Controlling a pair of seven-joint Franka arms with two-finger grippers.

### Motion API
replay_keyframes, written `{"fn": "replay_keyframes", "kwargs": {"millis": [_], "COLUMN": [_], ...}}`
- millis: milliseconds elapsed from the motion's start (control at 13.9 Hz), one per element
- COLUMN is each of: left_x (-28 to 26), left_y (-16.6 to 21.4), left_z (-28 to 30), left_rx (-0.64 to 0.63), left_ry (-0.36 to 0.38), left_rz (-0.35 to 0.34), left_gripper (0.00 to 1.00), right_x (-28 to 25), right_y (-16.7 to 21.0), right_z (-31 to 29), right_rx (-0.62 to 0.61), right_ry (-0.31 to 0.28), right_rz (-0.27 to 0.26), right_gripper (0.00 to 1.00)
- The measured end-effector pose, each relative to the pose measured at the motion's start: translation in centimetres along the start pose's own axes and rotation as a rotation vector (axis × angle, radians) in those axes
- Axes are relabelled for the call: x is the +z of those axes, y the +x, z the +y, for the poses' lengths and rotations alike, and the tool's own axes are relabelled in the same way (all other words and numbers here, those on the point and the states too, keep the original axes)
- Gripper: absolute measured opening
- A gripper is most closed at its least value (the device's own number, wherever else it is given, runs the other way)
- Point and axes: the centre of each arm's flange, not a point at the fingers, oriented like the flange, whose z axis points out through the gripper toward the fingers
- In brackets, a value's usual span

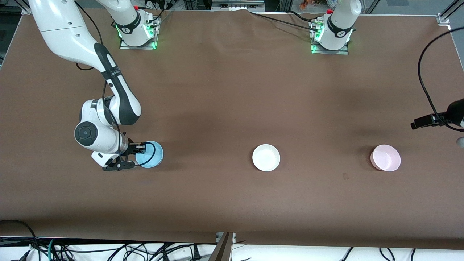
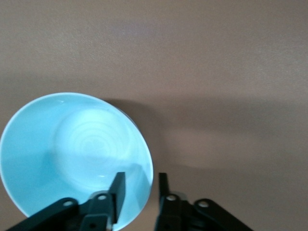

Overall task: Stack pink and blue bowls on white bowl
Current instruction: 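Grasp the blue bowl with the right gripper while the left gripper grasps the pink bowl, then lift the blue bowl with the right gripper while the left gripper carries the pink bowl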

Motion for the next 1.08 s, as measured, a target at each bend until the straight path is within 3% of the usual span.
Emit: {"fn": "replay_keyframes", "kwargs": {"millis": [143,215,430,789,1076], "left_x": [4.5,6.8,12.5,20.5,23.5], "left_y": [0.8,1.2,2.5,4.1,4.6], "left_z": [-3.9,-5.4,-7.7,-9.4,-9.8], "left_rx": [0.046,0.061,0.068,0.058,0.049], "left_ry": [-0.059,-0.073,-0.069,-0.126,-0.122], "left_rz": [0.005,0.012,0.042,0.084,0.103], "left_gripper": [1.0,1.0,1.0,1.0,0.92], "right_x": [-0.3,-0.8,-3.0,-7.1,-7.7], "right_y": [0.2,0.4,1.2,1.4,0.7], "right_z": [-0.3,-0.7,-4.6,-15.4,-25.3], "right_rx": [0.022,0.042,0.108,0.284,0.444], "right_ry": [0.01,0.014,0.037,0.121,0.156], "right_rz": [0.009,0.017,0.029,0.02,0.032], "right_gripper": [0.07,0.02,0.02,0.02,0.02]}}
